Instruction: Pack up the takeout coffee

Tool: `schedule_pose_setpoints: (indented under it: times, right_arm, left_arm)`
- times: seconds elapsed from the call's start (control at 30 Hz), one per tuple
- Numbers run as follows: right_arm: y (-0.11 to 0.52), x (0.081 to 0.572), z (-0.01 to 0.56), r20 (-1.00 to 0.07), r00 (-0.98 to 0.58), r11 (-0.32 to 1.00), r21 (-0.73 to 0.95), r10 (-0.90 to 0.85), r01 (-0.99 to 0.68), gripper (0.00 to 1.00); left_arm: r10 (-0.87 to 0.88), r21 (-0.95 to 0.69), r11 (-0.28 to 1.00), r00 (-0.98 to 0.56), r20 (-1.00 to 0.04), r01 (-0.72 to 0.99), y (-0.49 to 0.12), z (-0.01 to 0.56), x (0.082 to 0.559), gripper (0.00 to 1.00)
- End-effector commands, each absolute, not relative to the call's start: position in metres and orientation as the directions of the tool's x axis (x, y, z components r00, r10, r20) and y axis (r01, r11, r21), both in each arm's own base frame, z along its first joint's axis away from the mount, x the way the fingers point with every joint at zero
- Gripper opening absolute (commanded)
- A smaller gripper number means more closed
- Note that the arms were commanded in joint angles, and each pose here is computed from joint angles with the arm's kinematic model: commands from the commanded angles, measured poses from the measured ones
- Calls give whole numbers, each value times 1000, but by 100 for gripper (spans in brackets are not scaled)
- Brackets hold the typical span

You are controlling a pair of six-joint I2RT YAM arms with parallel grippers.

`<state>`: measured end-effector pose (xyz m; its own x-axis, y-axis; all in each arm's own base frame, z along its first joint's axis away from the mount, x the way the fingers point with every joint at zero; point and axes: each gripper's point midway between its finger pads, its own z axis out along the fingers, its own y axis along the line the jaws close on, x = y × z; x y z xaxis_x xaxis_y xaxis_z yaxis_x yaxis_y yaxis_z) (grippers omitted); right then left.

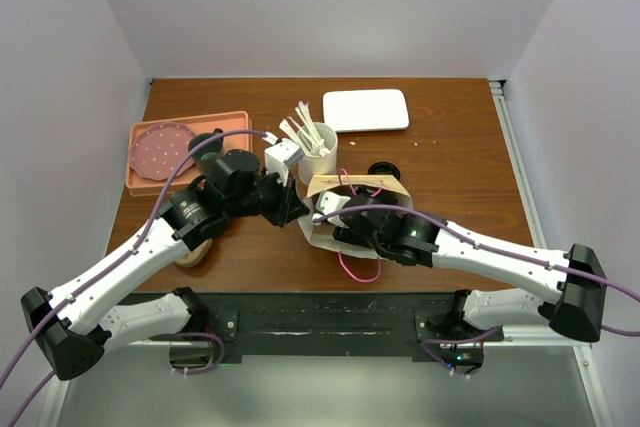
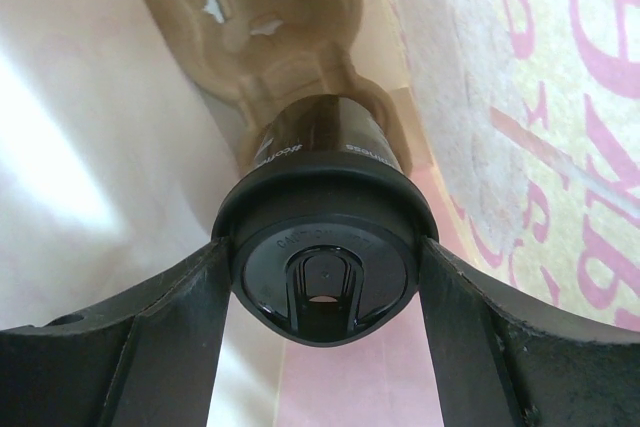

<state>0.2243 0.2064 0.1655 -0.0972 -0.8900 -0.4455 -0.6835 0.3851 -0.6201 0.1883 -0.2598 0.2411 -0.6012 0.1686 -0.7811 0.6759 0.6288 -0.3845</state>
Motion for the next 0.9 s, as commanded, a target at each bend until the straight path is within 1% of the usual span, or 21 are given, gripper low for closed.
schedule_pose_setpoints:
  times: [0.0, 0.37, 0.57, 0.73, 0.87]
  right_arm:
    - [198, 236, 177, -450, -77, 395, -675, -890, -624, 5]
    - [200, 249, 166, -492, -75, 429, -661, -867, -615, 5]
    - [208, 247, 159, -539, -74, 452, -616, -839, -645, 6]
    - [205, 247, 147, -532, -106, 464, -604, -840, -648, 7]
    - [205, 249, 141, -523, -130, 470, -596, -843, -651, 10]
  left_arm:
    - [130, -388, 609, -569, -812, 692, -266, 264, 192, 9]
    - [123, -399, 606, -576, -808, 688, -267, 263, 190, 6]
    - [115, -404, 603, -576, -809, 687, -267, 265, 190, 6]
    - [106, -408, 602, -575, -811, 687, -267, 266, 189, 6]
    - [103, -410, 601, -575, -811, 686, -267, 266, 189, 6]
